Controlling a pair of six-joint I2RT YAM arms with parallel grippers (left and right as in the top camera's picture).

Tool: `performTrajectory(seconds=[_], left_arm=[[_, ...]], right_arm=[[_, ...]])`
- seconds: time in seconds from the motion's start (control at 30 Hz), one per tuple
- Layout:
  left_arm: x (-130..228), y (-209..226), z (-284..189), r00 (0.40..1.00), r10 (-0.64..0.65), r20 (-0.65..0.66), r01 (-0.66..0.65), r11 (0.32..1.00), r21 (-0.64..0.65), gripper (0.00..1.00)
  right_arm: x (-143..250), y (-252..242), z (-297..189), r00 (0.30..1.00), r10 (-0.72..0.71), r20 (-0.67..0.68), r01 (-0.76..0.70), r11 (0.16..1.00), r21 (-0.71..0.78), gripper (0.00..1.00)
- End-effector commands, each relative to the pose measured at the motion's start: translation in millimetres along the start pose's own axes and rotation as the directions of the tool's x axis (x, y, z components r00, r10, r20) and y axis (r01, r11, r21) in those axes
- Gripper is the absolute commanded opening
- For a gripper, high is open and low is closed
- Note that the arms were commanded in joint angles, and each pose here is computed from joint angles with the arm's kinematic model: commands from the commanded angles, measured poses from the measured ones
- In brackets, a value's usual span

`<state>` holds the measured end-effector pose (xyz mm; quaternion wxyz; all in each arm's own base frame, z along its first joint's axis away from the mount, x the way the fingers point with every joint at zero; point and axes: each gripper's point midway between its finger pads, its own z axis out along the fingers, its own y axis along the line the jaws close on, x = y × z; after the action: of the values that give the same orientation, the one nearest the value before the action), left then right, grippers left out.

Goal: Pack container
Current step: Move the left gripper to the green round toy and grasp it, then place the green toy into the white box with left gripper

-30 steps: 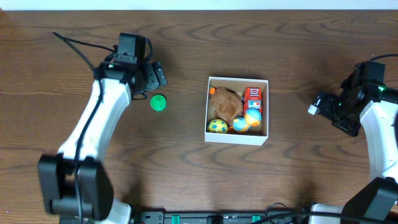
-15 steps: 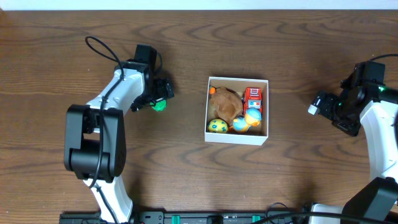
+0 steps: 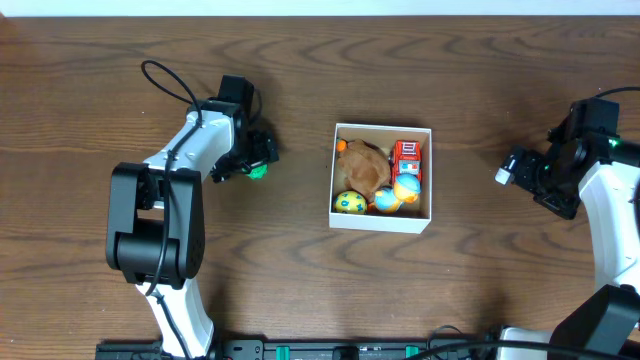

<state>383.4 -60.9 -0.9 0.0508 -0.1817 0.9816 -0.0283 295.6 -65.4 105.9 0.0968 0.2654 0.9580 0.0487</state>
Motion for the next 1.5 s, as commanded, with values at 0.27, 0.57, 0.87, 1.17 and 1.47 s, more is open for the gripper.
performTrajectory(seconds=[0.27,0.57,0.87,1.17,1.47], left_arm=[[8.4,4.5,5.6,0.999,0.0,-0.039,-0.001,1.0,-0.018,0.6],[9.7,5.2,4.6,0.999,0.0,-0.043,-0.001,1.0,-0.02,0.43],[-1.4,-11.5,-50.2,0.995,0.055,0.083,-0.059,0.997,0.05,0.3],[52.0,-97.6,-187.2,0.854,0.337,0.397,-0.439,0.876,0.201,0.21],[147.7,-171.3,-192.7,0.646,0.625,0.439,-0.744,0.644,0.178,0.21]], right_arm=[[0.7,0.3,-0.2,1.0,-0.014,-0.002,0.014,1.0,-0.001,0.99],[0.7,0.3,-0.2,1.0,-0.014,-0.001,0.014,1.0,-0.001,0.99],[0.7,0.3,-0.2,1.0,-0.014,-0.001,0.014,1.0,-0.001,0.99],[0.8,0.3,-0.2,1.0,-0.014,-0.002,0.014,1.0,0.0,0.99],[0.9,0.3,-0.2,1.0,-0.014,-0.003,0.014,1.0,0.0,0.99]])
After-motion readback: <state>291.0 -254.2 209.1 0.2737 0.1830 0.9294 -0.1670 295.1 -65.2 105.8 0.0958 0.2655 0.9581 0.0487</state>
